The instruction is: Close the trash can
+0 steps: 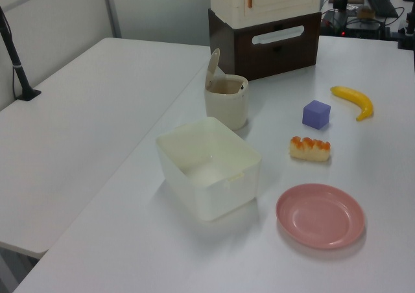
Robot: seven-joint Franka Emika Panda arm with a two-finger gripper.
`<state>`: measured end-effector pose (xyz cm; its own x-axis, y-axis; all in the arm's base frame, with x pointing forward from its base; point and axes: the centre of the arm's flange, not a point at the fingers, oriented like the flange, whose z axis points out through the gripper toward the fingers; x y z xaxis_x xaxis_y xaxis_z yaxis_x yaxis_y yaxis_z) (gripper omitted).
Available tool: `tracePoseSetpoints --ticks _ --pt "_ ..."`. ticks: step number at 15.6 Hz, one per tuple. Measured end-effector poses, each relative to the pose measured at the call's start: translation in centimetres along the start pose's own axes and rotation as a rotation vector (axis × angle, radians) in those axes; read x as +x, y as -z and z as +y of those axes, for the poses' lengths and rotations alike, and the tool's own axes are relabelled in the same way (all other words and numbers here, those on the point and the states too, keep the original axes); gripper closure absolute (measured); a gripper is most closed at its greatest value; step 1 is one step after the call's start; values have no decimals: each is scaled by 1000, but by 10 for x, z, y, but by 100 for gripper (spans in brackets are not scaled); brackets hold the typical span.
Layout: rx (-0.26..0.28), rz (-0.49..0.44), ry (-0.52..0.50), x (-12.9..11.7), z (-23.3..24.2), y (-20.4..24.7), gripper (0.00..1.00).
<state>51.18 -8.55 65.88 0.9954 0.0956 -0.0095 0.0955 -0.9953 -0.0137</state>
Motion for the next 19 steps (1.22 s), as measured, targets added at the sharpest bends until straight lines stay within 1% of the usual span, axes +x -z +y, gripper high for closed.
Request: tracePoseSetpoints --ticks 1,4,6,7,8,10,11,12,13,14,17,18,19 --pt "-1 -8 11 -1 0 -1 0" --pt "-27 -84 120 -9 2 -5 0" --pt "-33 -89 171 -10 4 -4 0" --pt "-34 -86 172 -10 4 -2 2" --pt "-39 -60 159 -8 3 2 12" --pt "-33 41 51 4 1 9 15" --pt "-26 90 -16 12 -1 11 25" --pt "-23 120 -61 19 -4 10 37" --pt "-24 134 -84 27 -8 7 46" --pt "-25 138 -93 33 -11 2 59" --pt "-33 166 -100 47 -14 -6 91" --pt "-38 186 -100 52 -13 -7 98" --pt "-37 206 -100 57 -13 -9 99"
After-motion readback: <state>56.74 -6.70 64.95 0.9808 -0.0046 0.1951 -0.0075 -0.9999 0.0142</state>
